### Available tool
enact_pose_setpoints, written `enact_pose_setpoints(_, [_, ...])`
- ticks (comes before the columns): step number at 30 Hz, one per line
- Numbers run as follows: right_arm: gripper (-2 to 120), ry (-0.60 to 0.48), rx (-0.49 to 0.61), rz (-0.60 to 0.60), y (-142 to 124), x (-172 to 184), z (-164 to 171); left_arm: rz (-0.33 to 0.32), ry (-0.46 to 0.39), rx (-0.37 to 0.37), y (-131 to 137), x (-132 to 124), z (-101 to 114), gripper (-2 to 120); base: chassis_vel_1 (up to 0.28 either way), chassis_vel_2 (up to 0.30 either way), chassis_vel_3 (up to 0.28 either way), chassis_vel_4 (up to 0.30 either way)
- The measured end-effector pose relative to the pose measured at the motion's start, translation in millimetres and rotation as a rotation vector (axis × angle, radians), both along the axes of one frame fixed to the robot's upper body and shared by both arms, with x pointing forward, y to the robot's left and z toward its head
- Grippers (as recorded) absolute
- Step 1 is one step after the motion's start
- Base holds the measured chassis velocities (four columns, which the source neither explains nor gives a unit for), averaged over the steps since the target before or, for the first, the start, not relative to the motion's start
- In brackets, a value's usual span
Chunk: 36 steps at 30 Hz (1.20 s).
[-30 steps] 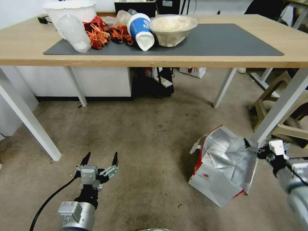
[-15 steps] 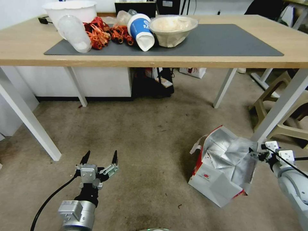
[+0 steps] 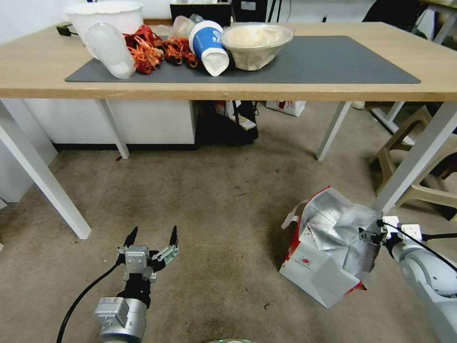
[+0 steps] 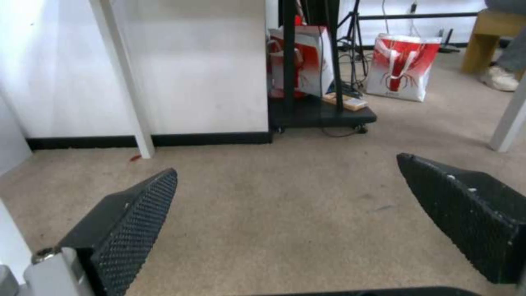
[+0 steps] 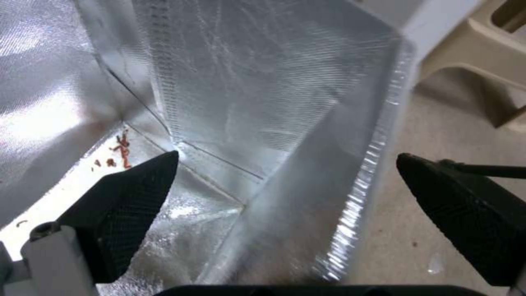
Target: Pick up the food delivery bag from the floor and place it on the table.
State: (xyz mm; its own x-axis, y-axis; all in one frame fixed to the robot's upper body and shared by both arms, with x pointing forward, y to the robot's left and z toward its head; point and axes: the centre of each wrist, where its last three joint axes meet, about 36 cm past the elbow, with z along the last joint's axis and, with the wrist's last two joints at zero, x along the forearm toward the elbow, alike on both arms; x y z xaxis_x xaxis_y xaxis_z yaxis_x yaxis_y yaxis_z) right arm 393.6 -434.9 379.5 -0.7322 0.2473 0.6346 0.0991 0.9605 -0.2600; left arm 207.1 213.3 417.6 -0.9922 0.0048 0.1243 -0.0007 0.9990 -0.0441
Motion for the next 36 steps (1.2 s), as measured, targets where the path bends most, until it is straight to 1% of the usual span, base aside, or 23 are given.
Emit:
enact_pose_setpoints(4, [99, 0.003, 0.002, -0.009, 1.7, 4.8, -4.6, 0.007, -0.002, 0.005, 1.9, 0.5, 0.2, 100, 0.000, 0.000, 0.000, 0.000])
enact_pose_setpoints(5, [94, 0.004, 0.003, -0.016, 1.5, 5.7, -5.6, 0.008, -0.002, 0.004, 1.9, 0.4, 0.2, 100, 0.000, 0.000, 0.000, 0.000])
enact_pose_setpoints(8, [91, 0.005, 0.004, -0.017, 1.2, 5.6, -6.3, 0.010, -0.001, 0.004, 1.8, 0.3, 0.0, 100, 0.000, 0.000, 0.000, 0.000])
enact_pose_setpoints(11, [77, 0.006, 0.010, -0.020, -0.8, 4.0, -8.7, 0.012, 0.000, 0.003, 2.0, -0.2, -1.8, 100, 0.000, 0.000, 0.000, 0.000])
enact_pose_setpoints(12, [77, 0.006, 0.010, -0.020, -0.8, 4.0, -8.7, 0.012, 0.000, 0.003, 2.0, -0.2, -1.8, 100, 0.000, 0.000, 0.000, 0.000])
enact_pose_setpoints(15, [63, -0.003, 0.015, -0.016, -2.5, 3.1, -8.9, 0.012, -0.003, 0.004, 2.3, -0.3, -2.3, 100, 0.000, 0.000, 0.000, 0.000])
enact_pose_setpoints(16, [63, -0.003, 0.015, -0.016, -2.5, 3.1, -8.9, 0.012, -0.003, 0.004, 2.3, -0.3, -2.3, 100, 0.000, 0.000, 0.000, 0.000])
enact_pose_setpoints(17, [54, -0.011, 0.013, -0.012, -4.1, 2.8, -8.9, 0.014, -0.005, 0.002, 2.5, -0.3, -2.4, 100, 0.000, 0.000, 0.000, 0.000])
enact_pose_setpoints(18, [49, -0.017, 0.010, -0.010, -5.5, 2.4, -9.3, 0.016, -0.005, 0.000, 2.6, -0.4, -2.4, 100, 0.000, 0.000, 0.000, 0.000])
enact_pose_setpoints(19, [49, -0.017, 0.010, -0.010, -5.5, 2.4, -9.3, 0.016, -0.005, 0.000, 2.6, -0.4, -2.4, 100, 0.000, 0.000, 0.000, 0.000])
enact_pose_setpoints(20, [46, -0.020, 0.008, -0.008, -6.5, 2.3, -9.7, 0.017, -0.005, -0.001, 2.7, -0.5, -2.4, 100, 0.000, 0.000, 0.000, 0.000])
enact_pose_setpoints(22, [36, -0.018, 0.008, -0.007, -8.4, 2.3, -10.2, 0.018, -0.004, -0.002, 3.2, -0.9, -2.5, 100, 0.000, 0.000, 0.000, 0.000])
enact_pose_setpoints(23, [36, -0.018, 0.008, -0.007, -8.4, 2.3, -10.2, 0.018, -0.004, -0.002, 3.2, -0.9, -2.5, 100, 0.000, 0.000, 0.000, 0.000])
enact_pose_setpoints(26, [20, -0.023, 0.016, 0.011, -11.6, 1.7, -10.4, 0.017, -0.004, -0.001, 3.5, -1.6, -1.8, 100, 0.000, 0.000, 0.000, 0.000])
enact_pose_setpoints(27, [20, -0.023, 0.016, 0.011, -11.6, 1.7, -10.4, 0.017, -0.004, -0.001, 3.5, -1.6, -1.8, 100, 0.000, 0.000, 0.000, 0.000])
enact_pose_setpoints(29, [10, -0.045, 0.024, 0.041, -14.2, -0.6, -10.4, 0.017, -0.005, -0.001, 3.6, -1.8, -1.9, 100, 0.000, 0.000, 0.000, 0.000])
enact_pose_setpoints(30, [10, -0.045, 0.024, 0.041, -14.2, -0.6, -10.4, 0.017, -0.005, -0.001, 3.6, -1.8, -1.9, 100, 0.000, 0.000, 0.000, 0.000])
enact_pose_setpoints(32, [0, -0.085, 0.036, 0.085, -17.6, -2.5, -10.2, 0.018, -0.006, -0.001, 3.5, -1.9, -2.2, 100, 0.000, 0.000, 0.000, 0.000])
enact_pose_setpoints(34, [0, -0.119, 0.046, 0.132, -22.4, -3.1, -9.0, 0.022, -0.005, 0.001, 3.9, -2.3, -2.3, 100, 0.000, 0.000, 0.000, 0.000])
enact_pose_setpoints(35, [0, -0.119, 0.046, 0.132, -22.4, -3.1, -9.0, 0.022, -0.005, 0.001, 3.9, -2.3, -2.3, 100, 0.000, 0.000, 0.000, 0.000])
enact_pose_setpoints(36, [0, -0.143, 0.058, 0.172, -26.3, -3.3, -8.0, 0.025, -0.005, 0.003, 4.8, -2.2, -2.0, 100, 0.000, 0.000, 0.000, 0.000])
